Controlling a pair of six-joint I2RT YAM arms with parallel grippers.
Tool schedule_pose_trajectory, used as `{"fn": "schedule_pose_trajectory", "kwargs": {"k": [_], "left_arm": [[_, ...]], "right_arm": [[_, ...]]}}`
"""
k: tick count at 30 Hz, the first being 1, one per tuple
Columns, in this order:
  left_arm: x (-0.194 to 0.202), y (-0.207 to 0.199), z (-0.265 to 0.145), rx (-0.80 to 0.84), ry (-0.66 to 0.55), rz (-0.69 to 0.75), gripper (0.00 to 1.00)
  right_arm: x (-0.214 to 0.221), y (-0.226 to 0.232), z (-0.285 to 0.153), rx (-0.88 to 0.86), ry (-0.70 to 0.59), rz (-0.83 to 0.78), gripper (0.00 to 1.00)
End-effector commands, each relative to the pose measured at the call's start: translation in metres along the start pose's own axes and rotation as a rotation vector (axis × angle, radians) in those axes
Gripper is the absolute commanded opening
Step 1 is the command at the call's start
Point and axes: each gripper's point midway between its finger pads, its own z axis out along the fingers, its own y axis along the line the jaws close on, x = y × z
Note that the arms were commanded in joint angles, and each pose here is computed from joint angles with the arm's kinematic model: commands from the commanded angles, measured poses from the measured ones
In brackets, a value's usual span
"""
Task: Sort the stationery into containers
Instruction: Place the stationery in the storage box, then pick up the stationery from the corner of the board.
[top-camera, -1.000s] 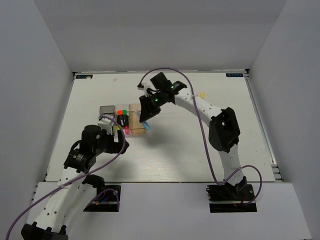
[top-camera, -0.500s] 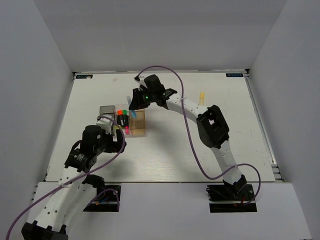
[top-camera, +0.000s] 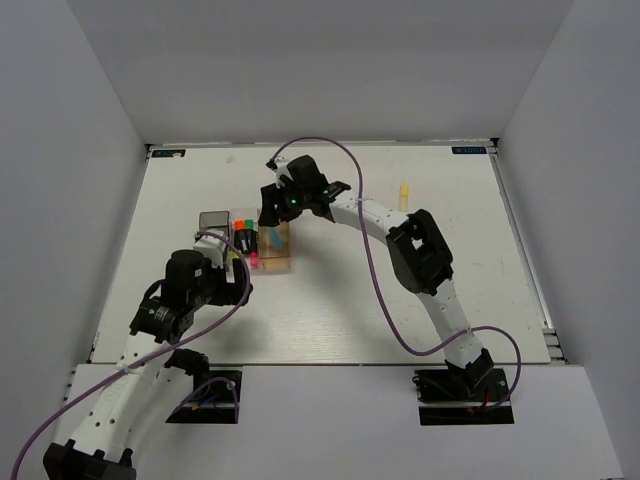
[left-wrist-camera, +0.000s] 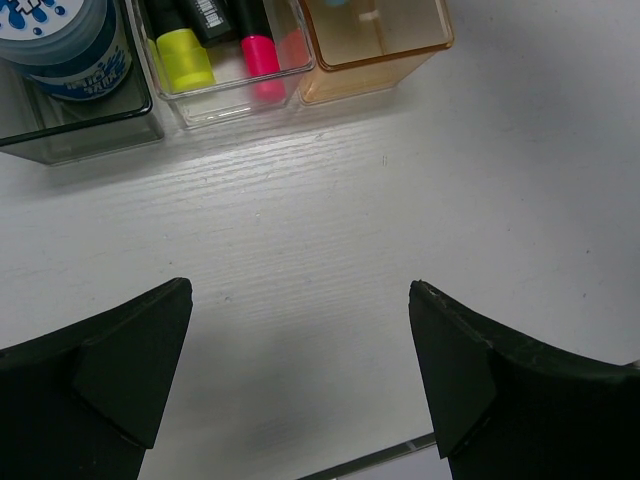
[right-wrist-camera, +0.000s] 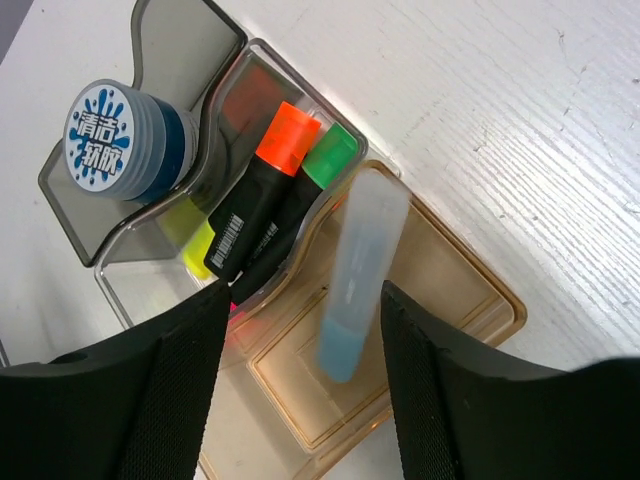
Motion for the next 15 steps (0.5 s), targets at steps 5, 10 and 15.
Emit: {"fn": "schedule_pose_trajectory", "kwargs": {"k": [5, 10, 15], "left_arm": [[-0.006, -0.001, -0.003, 0.007, -0.032, 0.009, 1.0], [-0.008, -0.004, -0.006, 0.022, -0.049, 0.01, 1.0], [-0.011, -0.008, -0.008, 0.042, -0.067, 0.009, 1.0]], "right_arm": [[-0.065, 0.018, -0.059, 0.054, -0.118, -0.127, 0.43], [-0.098, -0.055, -0.131, 0.47, -0.196, -0.058, 0.0], [-0.084, -0.157, -0.209, 0.741, -0.191, 0.144, 0.11]]}}
